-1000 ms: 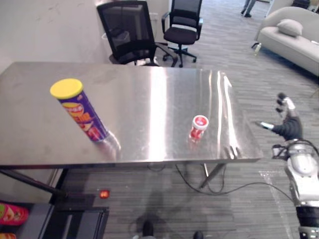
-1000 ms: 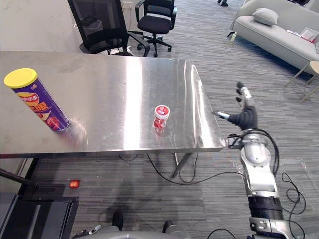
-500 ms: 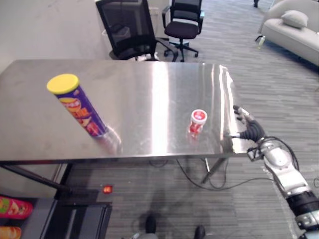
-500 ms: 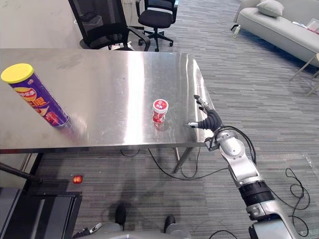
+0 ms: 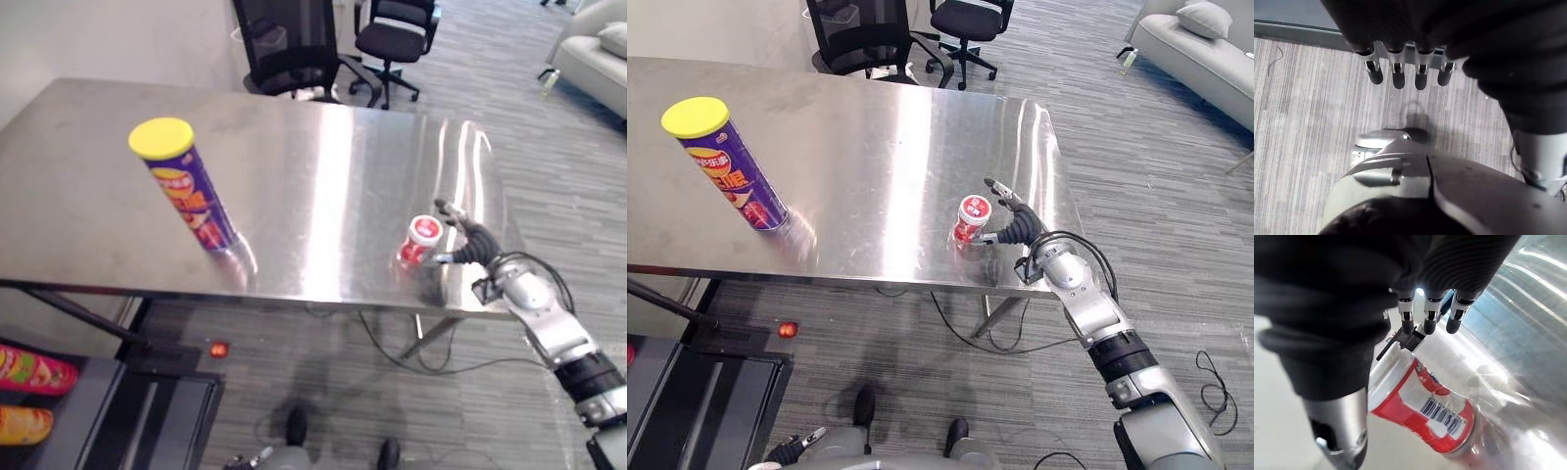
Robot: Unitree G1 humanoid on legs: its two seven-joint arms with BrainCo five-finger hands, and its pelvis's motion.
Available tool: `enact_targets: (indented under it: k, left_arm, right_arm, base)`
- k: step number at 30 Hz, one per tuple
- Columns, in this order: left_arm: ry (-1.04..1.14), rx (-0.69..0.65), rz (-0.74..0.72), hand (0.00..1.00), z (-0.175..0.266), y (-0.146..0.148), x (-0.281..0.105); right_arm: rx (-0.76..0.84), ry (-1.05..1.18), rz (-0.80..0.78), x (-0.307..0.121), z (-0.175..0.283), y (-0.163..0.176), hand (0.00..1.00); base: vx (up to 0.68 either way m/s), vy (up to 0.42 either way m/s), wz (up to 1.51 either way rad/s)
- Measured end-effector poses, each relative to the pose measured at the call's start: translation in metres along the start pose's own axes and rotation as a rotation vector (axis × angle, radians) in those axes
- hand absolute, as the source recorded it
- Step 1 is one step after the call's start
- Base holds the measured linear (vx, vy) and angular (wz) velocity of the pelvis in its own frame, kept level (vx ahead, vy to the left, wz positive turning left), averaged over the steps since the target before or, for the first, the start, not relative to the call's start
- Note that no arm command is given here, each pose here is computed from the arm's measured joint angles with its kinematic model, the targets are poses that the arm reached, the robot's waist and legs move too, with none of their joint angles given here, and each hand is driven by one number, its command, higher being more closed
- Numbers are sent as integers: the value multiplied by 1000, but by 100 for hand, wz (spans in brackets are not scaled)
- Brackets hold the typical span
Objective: Put the gum and the chips on the shelf.
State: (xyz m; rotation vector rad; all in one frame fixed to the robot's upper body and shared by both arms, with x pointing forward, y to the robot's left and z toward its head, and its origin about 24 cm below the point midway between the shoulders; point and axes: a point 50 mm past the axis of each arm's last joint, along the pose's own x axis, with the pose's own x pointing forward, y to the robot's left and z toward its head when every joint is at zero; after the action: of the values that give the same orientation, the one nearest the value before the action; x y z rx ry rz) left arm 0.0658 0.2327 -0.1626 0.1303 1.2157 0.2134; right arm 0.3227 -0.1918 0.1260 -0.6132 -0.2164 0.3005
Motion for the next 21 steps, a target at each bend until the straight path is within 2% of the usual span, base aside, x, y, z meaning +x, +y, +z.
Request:
enact_targets:
  k: [21]
  left_arm:
    - [-43, -18, 5, 0, 11, 1, 1]
  right_arm:
    - [-27, -4, 61, 10, 4, 11, 0]
  base:
    - [-14, -7, -3]
